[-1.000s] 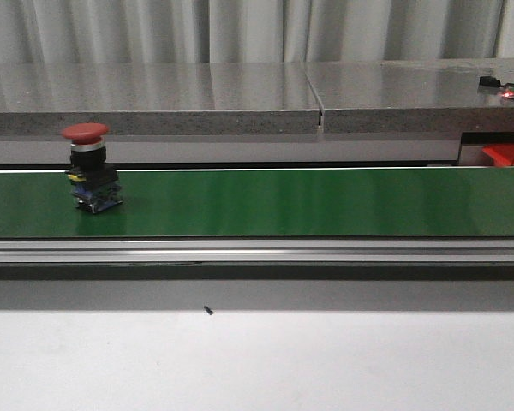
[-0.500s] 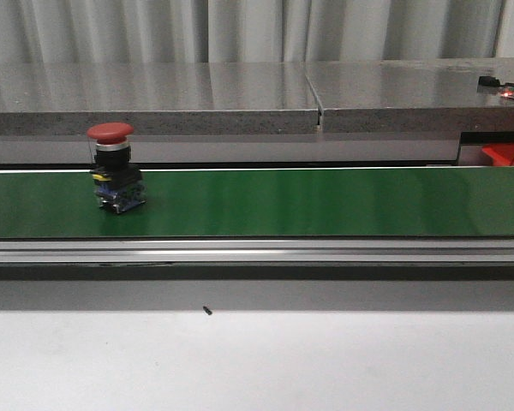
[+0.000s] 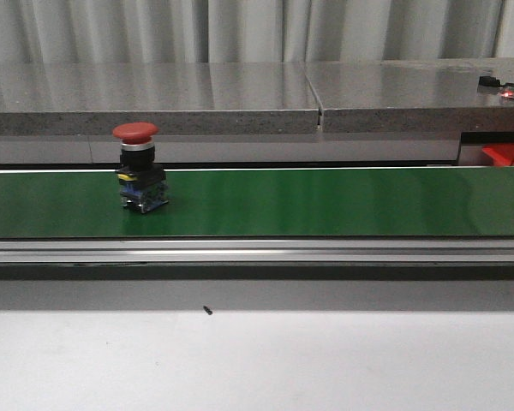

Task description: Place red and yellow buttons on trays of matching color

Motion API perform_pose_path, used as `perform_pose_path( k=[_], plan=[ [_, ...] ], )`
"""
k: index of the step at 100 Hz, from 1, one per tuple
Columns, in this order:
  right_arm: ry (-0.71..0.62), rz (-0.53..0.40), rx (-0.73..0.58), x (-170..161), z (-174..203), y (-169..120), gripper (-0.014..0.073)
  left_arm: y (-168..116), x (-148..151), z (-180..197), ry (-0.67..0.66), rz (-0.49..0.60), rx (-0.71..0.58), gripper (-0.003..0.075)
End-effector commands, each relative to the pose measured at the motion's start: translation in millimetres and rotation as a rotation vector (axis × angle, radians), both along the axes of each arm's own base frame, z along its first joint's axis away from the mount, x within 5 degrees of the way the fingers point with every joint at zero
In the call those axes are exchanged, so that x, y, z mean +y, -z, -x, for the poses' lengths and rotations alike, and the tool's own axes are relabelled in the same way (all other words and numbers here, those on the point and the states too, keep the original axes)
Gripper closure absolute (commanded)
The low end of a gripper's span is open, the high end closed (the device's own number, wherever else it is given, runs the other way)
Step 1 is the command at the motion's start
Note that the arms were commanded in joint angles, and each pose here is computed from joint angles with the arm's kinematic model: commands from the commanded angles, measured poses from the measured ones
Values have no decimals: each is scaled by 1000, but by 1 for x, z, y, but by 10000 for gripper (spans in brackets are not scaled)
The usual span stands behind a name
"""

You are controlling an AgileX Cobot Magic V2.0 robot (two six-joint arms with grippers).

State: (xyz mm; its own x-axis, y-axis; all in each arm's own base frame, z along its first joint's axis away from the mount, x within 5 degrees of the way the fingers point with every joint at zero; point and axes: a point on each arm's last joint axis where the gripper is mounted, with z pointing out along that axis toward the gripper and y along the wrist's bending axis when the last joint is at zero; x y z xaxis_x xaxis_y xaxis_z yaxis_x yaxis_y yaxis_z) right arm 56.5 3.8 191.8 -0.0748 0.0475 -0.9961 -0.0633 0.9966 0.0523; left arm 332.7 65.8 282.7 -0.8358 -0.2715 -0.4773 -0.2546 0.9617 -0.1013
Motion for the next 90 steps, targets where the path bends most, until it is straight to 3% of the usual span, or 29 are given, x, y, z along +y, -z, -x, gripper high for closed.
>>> perform_pose_path(
  k=[1, 30, 40, 57, 64, 71, 90],
  plan=[
    [-1, 7, -114, 0, 2, -13, 664, -22, -1, -4, 1, -22, -110, 678],
    [-1, 7, -114, 0, 2, -13, 664, -9, -1, -8, 16, -19, -50, 651],
    [-1, 7, -114, 0, 2, -13, 664, -9, -1, -8, 32, -25, -50, 535],
    [-1, 7, -114, 0, 2, -13, 664, -10, -1, -7, 34, -28, -56, 181],
    [-1, 7, -114, 0, 2, -13, 664, -15, -1, -5, 34, -31, -69, 83],
    [-1, 7, -114, 0, 2, -13, 664, -21, -2, -3, 33, -36, -92, 48],
    [-1, 7, -114, 0, 2, -13, 664, -51, -9, 10, 76, -86, -213, 48]
  ],
)
